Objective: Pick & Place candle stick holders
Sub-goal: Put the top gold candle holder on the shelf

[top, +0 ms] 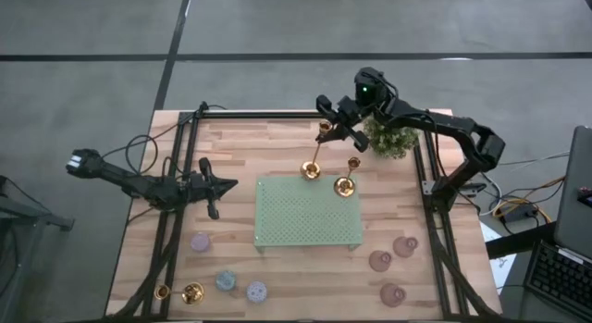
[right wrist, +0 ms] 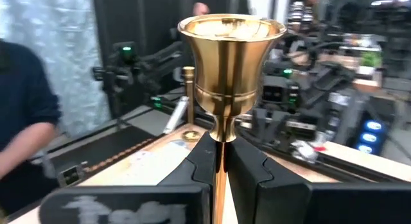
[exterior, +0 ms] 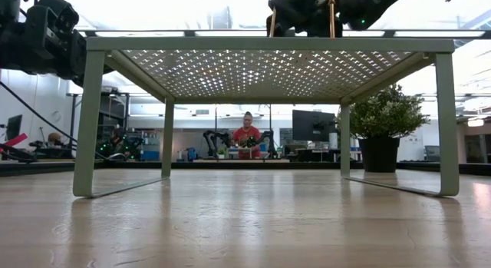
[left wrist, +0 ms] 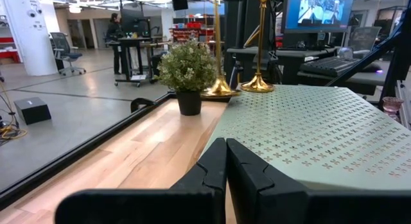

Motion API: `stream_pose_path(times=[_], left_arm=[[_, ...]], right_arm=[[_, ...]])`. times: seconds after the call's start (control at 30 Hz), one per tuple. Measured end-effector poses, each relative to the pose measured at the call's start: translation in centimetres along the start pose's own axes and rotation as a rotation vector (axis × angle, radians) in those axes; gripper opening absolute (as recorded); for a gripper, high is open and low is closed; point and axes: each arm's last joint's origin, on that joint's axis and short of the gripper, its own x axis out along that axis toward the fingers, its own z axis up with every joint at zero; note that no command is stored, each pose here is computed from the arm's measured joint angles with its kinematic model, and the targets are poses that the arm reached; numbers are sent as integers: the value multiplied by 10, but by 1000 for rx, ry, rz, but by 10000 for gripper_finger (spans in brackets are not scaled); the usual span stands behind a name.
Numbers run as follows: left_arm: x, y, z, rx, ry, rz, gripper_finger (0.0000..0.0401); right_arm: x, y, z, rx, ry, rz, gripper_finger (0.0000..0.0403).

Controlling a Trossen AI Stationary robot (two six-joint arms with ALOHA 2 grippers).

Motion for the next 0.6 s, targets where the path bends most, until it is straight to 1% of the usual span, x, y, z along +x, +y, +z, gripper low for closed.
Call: stream_pose_path(times=[0.27,0.4,0.5,0.6], left_arm=[[0,0,0,0,0,0,13],[0,0,0,0,0,0,13],[0,0,0,0,0,0,13],[0,0,0,0,0,0,13]], right_arm=[[6,-1,-5,-19,-10,96,18],[8,-2,-8,7,-16,153,18],[9,-4,-11,30,-15,167,18],[11,-3,-11,28,-15,173,18]])
